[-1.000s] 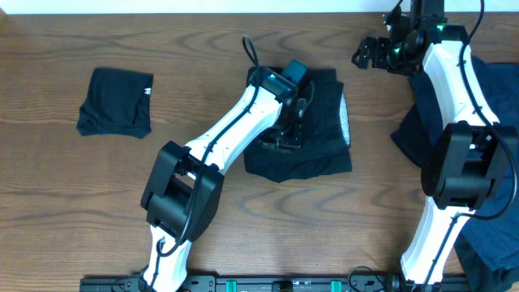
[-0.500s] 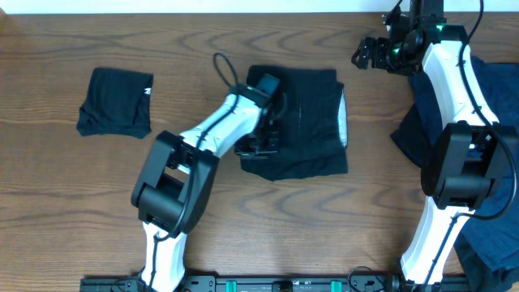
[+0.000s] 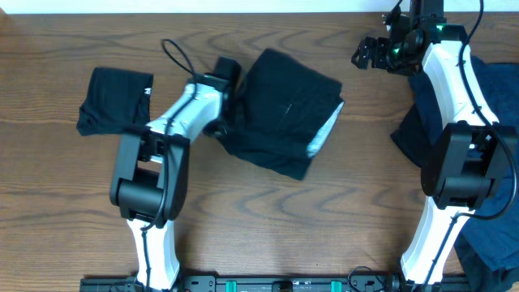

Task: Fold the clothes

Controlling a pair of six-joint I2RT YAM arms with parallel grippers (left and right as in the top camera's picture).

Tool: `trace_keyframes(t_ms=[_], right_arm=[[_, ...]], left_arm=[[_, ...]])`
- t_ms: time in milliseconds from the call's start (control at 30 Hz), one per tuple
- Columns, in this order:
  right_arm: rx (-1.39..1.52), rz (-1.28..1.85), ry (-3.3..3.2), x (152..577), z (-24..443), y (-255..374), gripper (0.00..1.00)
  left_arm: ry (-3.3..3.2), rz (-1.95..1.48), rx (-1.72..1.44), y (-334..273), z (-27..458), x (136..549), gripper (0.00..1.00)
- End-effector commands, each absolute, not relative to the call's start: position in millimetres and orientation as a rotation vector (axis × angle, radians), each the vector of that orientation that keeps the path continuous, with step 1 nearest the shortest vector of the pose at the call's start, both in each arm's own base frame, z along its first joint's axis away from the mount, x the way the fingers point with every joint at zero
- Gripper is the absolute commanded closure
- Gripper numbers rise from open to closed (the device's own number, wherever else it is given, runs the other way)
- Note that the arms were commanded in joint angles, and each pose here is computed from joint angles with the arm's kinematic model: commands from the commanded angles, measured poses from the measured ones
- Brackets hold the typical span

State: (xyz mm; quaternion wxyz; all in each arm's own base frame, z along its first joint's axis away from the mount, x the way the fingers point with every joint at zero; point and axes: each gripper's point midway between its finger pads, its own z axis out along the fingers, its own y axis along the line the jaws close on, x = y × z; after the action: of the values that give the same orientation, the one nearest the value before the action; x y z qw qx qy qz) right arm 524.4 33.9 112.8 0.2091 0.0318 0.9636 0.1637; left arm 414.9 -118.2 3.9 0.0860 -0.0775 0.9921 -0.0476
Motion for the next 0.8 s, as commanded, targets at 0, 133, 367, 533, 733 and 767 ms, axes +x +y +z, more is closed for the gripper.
trace_keyframes(t_ms=[0, 133, 367, 533, 733, 767], right_arm=[[0.086, 0.455, 2.669, 526, 118, 34, 0.01], [0.086, 0.455, 2.669, 526, 118, 34, 0.01], [0.086, 0.455, 2.669, 526, 118, 34, 0.01], [0.086, 0.455, 2.669, 526, 118, 34, 0.01], [0.086, 0.455, 2.669, 526, 118, 34, 0.01], [0.086, 0.455, 2.669, 526, 118, 34, 0.01]], left_arm=[[2.857, -0.049, -0.255, -83, 1, 444, 0.93], [2.693, -0.098, -0.32, -64, 16, 485, 0.93], [2.674, -0.132, -0.327, -63, 68, 494, 0.67], [2.702, -0.176, -0.281, -89, 116, 463, 0.41], [2.859, -0.172, -0.389, -107, 112, 413, 0.78], [2.903, -0.157, -0.385, -109, 105, 402, 0.91]])
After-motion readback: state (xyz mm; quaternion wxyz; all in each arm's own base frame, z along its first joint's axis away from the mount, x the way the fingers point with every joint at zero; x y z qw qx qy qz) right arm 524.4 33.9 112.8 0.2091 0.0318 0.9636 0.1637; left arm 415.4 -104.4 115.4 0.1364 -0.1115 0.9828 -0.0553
